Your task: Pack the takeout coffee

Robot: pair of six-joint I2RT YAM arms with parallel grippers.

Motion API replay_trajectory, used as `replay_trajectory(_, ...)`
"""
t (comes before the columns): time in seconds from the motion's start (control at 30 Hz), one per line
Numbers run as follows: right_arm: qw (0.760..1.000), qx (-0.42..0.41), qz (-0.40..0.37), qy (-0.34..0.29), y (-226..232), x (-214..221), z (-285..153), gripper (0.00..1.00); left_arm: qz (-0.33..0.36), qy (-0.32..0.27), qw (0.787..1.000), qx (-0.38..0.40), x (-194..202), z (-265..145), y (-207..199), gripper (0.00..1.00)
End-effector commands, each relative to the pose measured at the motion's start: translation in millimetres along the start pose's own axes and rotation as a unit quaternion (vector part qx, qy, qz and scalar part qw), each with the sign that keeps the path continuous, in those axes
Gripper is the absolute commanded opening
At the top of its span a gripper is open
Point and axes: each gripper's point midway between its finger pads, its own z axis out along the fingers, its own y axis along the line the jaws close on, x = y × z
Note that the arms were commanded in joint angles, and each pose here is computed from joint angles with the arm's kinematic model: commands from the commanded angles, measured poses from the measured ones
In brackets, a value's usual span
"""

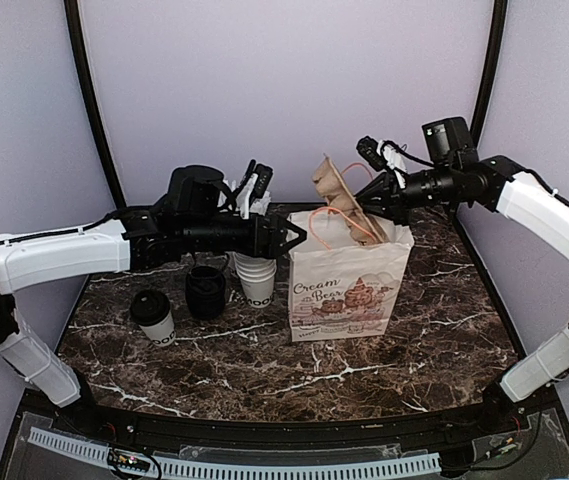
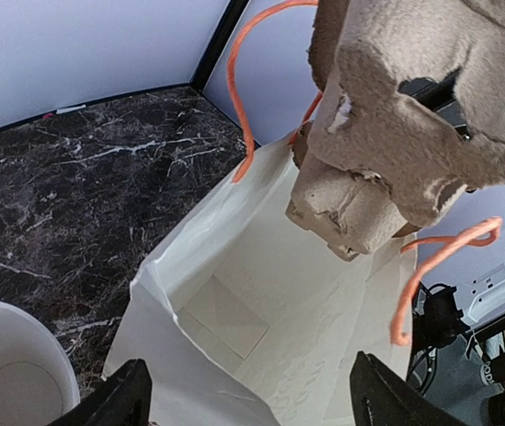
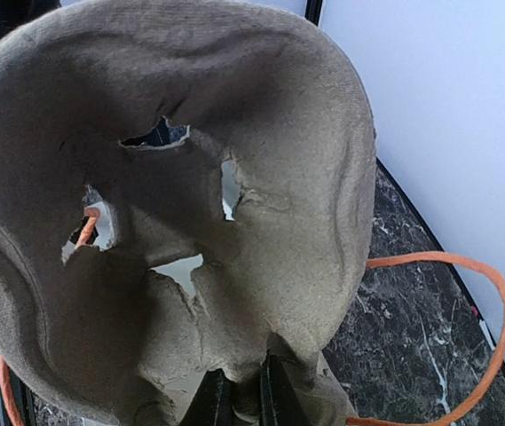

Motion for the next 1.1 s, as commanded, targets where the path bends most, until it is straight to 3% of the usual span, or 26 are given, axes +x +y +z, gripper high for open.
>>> replay_trajectory(0.0,1.000,0.003,-0.019,0.023,10,8,-1,0.10,-0.019,-0.009,1.000,0.015,-11,5,-5,0.80)
replay_trajectory(0.3,0.996,0.022,-0.026,0.080,15,31,5,0.09,-0.029,-0.005,0.999,0.017,-9,13,-4,0.78)
replay_trajectory(0.6,0.996,0.004,0.003,0.094,25,56,14,0.08,-0.025,-0.013,0.999,0.030,-10,5,-9,0.79)
replay_trajectory(0.8,0.993,0.012,0.012,0.118,22,67,19,0.08,0.007,-0.070,0.995,0.076,-30,-25,-32,0.84)
replay_trajectory(1.07,0.972,0.048,-0.015,0.229,18,96,26,0.07,0.028,-0.112,0.992,0.044,-43,-63,-25,0.84)
